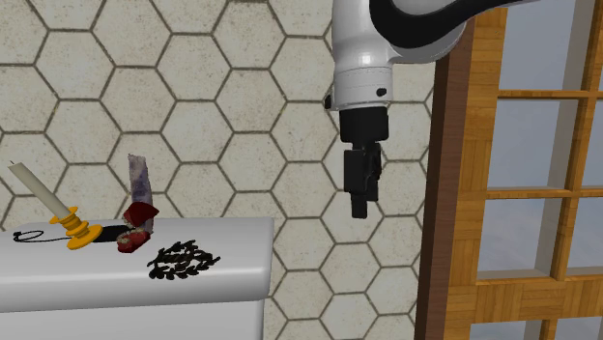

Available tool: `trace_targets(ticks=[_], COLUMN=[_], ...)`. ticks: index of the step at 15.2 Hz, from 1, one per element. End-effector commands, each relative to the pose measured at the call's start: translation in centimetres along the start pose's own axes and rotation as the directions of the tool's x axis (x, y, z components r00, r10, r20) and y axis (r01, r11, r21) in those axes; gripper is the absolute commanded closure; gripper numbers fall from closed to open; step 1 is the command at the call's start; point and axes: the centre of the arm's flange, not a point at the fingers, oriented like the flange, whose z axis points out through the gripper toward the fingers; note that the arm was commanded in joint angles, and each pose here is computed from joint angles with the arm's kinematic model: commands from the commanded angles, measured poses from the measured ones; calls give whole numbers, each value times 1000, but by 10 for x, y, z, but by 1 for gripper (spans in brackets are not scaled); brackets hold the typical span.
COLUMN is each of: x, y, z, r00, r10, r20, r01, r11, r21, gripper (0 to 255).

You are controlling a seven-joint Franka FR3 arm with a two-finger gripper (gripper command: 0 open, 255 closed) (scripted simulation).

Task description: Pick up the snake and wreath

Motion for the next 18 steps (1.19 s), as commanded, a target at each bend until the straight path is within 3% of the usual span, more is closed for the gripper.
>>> trace_targets(ticks=[1, 18], x=[20, 180], y=[-20, -180], z=[0, -3], r00=[1000, 990], r10=[-15, -142], r20=[-3, -23], r01=[15, 140], r11=[1000, 988], r21=[-5, -60], gripper=[0, 0])
